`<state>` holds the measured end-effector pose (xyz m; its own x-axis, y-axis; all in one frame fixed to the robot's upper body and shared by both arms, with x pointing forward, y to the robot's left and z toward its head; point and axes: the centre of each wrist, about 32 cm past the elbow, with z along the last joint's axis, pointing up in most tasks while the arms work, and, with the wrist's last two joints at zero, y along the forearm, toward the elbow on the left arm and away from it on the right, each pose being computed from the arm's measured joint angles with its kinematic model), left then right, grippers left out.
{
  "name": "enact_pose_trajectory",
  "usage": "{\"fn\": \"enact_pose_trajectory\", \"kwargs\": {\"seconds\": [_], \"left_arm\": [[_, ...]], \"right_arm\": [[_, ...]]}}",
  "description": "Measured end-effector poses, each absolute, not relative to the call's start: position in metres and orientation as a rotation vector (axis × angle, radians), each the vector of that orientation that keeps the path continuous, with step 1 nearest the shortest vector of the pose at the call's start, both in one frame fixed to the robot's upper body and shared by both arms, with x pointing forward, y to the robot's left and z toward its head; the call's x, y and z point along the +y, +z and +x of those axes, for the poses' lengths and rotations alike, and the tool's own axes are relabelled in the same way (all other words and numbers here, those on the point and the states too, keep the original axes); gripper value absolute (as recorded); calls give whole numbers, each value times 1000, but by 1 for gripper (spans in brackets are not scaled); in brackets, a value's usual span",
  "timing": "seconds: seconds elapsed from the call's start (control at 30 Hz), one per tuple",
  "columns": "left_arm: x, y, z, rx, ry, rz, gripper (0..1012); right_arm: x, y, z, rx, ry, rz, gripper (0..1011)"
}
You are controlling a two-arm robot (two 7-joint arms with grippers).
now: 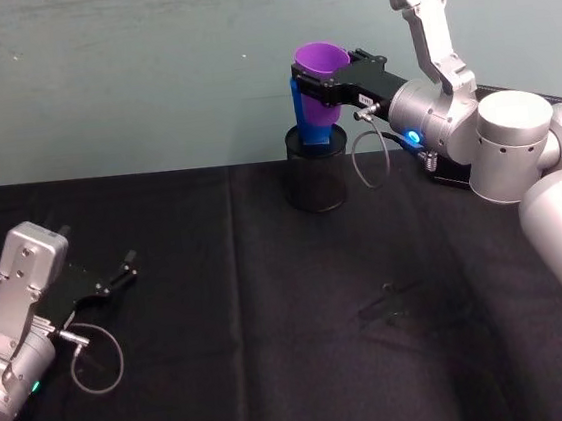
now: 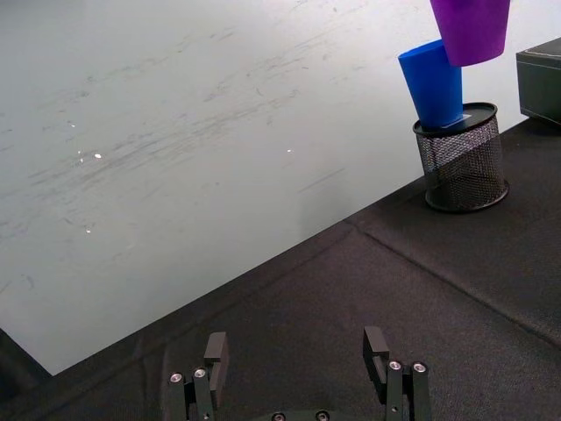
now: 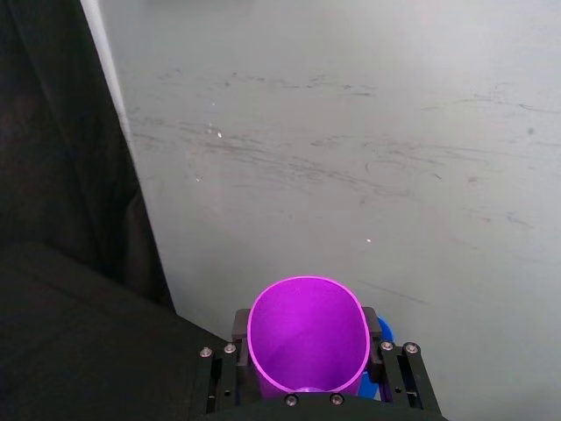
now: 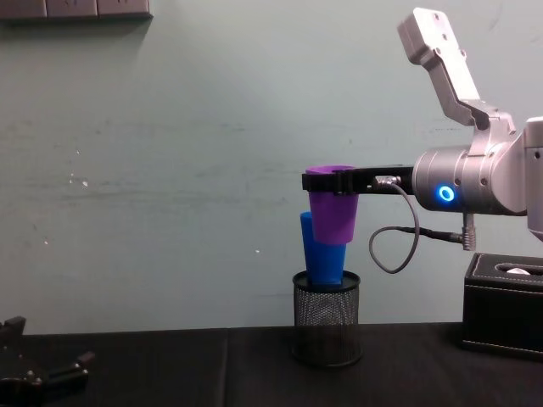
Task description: Pick up one cup with a gripper and tap it against the other cup.
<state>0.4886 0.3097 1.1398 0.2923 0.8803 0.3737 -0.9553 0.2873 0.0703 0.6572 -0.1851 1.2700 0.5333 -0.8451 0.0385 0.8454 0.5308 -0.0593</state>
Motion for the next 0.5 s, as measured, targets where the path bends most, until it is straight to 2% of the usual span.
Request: {"fn": "enact_pose_trajectory", "kwargs": {"seconds": [0.5], "left_arm": [[310, 1140, 489, -285, 1248, 304, 1011]], "right_arm": [[-185, 1270, 657, -5, -1010, -74, 726]]}}
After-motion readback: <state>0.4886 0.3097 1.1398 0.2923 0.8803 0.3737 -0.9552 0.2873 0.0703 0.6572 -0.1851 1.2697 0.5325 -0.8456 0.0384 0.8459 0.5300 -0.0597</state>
